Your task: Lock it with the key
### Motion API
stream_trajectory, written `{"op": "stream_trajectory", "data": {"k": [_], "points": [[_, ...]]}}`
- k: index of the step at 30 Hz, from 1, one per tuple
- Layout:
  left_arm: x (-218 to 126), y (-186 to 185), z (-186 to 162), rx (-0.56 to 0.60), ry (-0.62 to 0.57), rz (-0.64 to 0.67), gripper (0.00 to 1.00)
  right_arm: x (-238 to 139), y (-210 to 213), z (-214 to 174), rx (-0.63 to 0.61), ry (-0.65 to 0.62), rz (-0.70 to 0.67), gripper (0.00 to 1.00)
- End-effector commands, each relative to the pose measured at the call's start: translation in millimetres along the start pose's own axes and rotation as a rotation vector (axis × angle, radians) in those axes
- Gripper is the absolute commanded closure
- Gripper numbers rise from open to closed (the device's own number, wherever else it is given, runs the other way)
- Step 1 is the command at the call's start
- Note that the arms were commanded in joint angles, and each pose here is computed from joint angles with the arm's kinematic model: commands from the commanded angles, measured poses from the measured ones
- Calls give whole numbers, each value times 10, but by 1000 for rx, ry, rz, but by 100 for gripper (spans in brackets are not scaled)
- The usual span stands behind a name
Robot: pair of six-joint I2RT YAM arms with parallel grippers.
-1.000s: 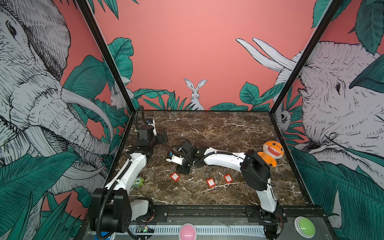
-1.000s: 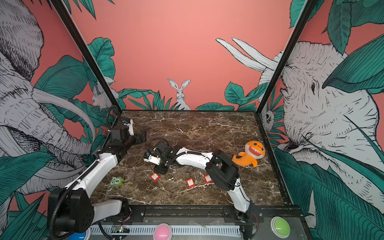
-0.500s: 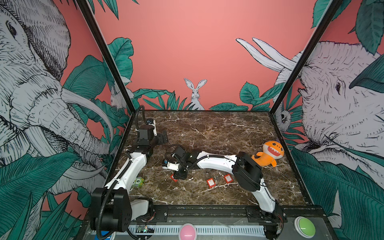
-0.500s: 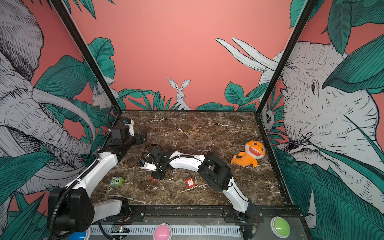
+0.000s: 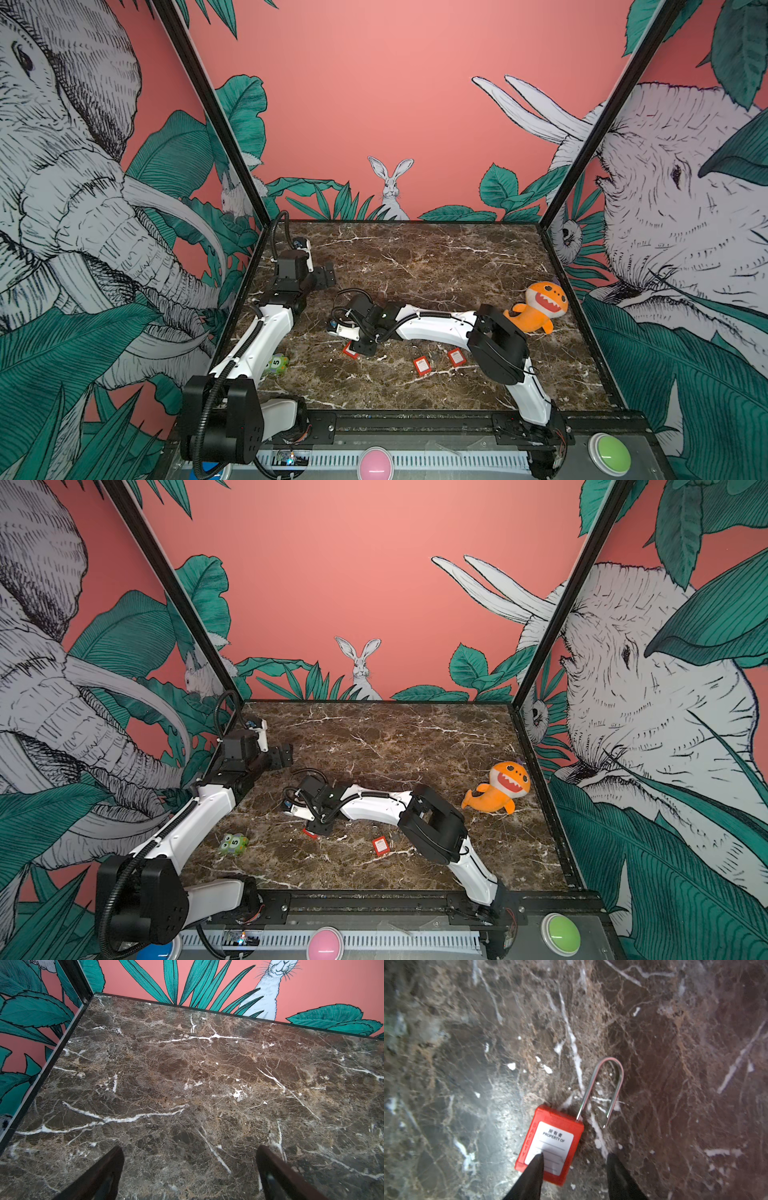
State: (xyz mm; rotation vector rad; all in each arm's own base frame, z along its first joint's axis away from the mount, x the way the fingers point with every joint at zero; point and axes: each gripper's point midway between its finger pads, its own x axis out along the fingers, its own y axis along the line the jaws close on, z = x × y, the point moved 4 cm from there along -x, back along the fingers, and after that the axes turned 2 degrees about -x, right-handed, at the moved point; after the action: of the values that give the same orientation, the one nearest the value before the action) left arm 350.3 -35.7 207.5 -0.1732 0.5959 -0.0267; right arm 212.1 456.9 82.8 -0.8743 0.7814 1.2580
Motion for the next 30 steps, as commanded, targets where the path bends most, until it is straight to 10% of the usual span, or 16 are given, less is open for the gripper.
{"op": "stream_trajectory", "data": {"k": [1,11,30], "points": [[-64,18,2,-9,-8,12,0,-118,-224,-141,-3,52,-89,52],[-130,34,-10,-15,-23,19,0,-428,-58,248,-35,-151,61,50],[-144,5,-49,15,-12,-7,0,191,89,-21,-140,-19,177,43]]}}
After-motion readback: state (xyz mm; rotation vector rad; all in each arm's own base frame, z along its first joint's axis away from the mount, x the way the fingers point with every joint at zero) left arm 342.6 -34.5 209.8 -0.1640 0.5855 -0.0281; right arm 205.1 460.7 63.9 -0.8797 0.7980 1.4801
